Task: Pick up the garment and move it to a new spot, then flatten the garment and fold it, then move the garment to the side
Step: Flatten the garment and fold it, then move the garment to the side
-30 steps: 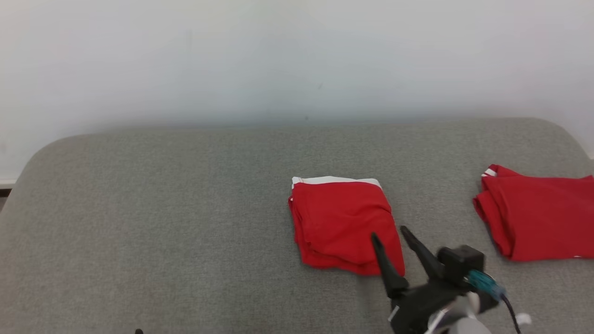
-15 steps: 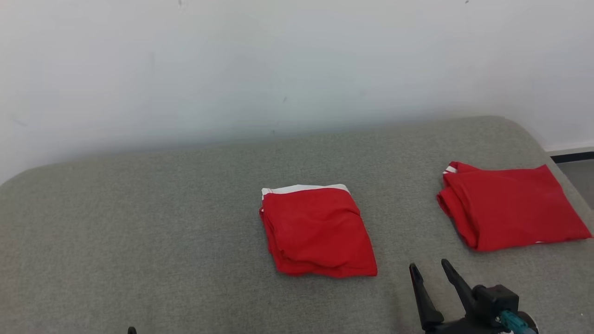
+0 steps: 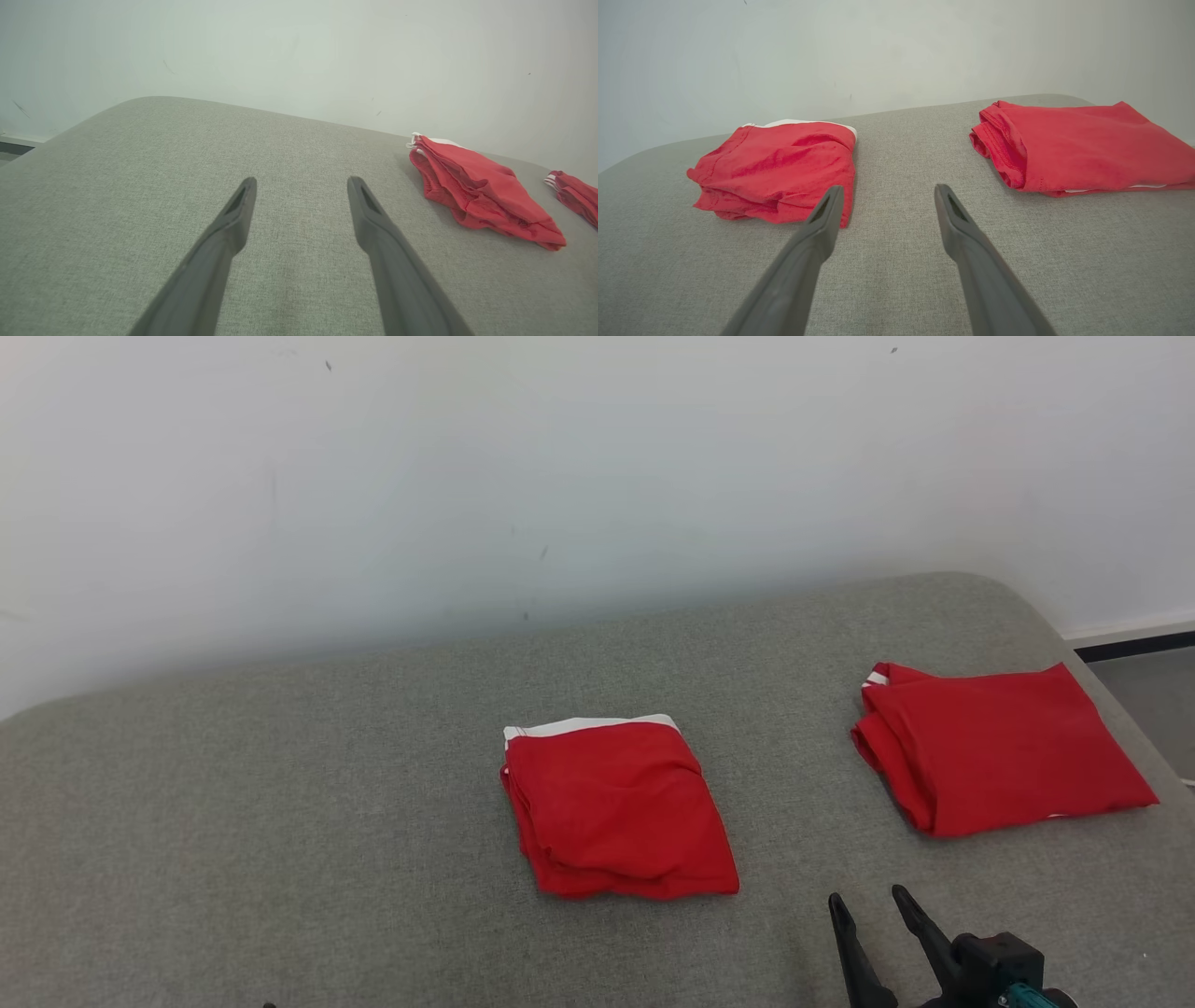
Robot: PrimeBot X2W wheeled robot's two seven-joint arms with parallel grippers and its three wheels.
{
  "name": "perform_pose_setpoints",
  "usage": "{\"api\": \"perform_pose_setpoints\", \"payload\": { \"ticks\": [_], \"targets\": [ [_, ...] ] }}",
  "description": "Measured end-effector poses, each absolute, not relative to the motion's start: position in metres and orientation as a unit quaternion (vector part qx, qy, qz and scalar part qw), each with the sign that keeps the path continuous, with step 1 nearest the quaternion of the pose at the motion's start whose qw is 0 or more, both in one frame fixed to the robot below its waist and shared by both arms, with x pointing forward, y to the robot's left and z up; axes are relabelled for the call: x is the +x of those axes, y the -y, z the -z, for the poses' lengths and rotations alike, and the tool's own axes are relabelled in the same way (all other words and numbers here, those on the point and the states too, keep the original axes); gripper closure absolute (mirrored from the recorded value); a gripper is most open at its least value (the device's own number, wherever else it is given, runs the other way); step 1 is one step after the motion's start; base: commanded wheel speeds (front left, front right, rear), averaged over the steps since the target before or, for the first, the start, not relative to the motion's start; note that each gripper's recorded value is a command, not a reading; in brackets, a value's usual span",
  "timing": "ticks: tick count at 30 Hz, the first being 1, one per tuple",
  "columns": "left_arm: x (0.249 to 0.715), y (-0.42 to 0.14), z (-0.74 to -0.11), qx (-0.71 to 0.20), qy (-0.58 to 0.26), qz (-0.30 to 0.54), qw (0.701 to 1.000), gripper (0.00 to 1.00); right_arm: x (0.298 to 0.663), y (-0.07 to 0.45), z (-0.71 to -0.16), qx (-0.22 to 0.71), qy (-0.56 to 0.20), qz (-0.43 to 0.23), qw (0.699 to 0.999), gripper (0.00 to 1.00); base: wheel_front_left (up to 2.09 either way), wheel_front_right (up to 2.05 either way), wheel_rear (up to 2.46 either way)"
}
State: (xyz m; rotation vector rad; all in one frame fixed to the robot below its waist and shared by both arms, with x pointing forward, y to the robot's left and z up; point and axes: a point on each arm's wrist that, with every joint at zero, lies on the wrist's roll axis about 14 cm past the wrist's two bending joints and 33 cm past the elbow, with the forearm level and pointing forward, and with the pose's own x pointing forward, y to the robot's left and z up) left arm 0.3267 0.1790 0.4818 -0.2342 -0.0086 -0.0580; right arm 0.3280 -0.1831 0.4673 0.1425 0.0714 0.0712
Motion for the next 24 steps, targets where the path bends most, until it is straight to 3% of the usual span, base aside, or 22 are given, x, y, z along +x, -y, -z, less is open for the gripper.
{"api": "perform_pose_setpoints", "payload": {
  "ticks": [24],
  "targets": [
    [0.321, -0.180, -0.478, -0.122, -0.002, 0.026, 0.992, 0.00, 0.336, 0.174, -0.477, 0.064, -0.031, -0.055, 0.996, 0.00, 0.00, 0.00, 0.00]
  ]
}}
